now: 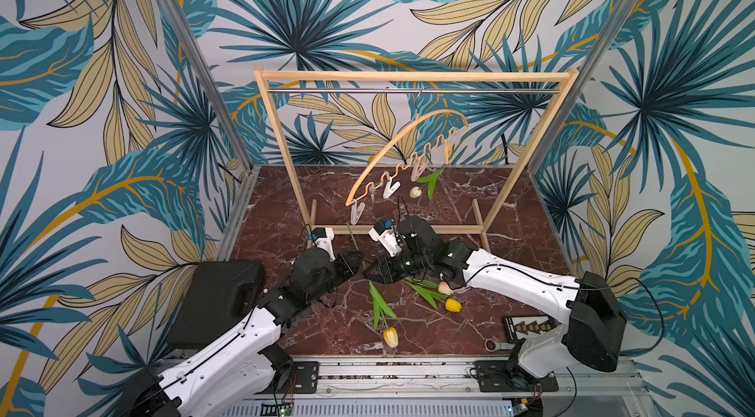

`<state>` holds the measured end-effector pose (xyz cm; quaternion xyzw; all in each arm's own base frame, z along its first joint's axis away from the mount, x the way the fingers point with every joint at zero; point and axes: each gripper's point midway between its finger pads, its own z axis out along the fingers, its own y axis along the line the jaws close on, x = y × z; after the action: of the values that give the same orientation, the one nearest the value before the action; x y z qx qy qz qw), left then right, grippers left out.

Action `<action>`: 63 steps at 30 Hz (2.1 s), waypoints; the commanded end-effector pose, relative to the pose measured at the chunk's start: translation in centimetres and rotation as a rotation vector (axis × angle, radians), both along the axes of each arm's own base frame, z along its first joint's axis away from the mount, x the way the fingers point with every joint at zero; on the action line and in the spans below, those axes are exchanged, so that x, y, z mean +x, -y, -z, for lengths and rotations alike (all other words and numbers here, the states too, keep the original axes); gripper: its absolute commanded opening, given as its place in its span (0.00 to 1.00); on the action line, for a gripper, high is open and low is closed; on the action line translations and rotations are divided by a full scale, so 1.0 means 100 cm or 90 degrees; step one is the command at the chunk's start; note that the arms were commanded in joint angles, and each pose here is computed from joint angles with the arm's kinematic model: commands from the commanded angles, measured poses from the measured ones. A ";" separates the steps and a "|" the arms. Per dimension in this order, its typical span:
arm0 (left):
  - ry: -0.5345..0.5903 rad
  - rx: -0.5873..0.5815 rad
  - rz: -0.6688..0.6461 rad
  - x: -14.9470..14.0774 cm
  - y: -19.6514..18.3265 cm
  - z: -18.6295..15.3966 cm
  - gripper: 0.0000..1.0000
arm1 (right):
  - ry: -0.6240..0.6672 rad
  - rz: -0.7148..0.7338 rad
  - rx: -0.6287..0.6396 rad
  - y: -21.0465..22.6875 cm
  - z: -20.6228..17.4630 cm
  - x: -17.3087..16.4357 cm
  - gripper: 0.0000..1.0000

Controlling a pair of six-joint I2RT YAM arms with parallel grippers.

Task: Dry the flowers on a clothes hanger
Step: Pick up the flower at the center of the board.

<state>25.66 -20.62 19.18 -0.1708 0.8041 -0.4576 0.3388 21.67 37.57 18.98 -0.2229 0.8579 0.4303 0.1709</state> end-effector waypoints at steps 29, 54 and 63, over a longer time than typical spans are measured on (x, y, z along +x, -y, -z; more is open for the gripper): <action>0.028 -0.019 0.019 0.002 0.007 -0.003 0.00 | 0.007 -0.011 -0.016 0.007 0.006 0.000 0.16; 0.027 -0.006 0.037 0.002 0.012 0.003 0.00 | 0.022 0.024 -0.030 0.004 0.005 0.015 0.08; 0.028 0.055 0.003 0.008 -0.001 0.008 0.31 | 0.032 0.034 -0.049 0.016 0.005 0.012 0.00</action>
<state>26.34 -21.42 19.61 -0.1456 0.7988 -0.4639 0.3542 22.82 36.56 18.03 -0.2158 0.8744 0.3938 0.1839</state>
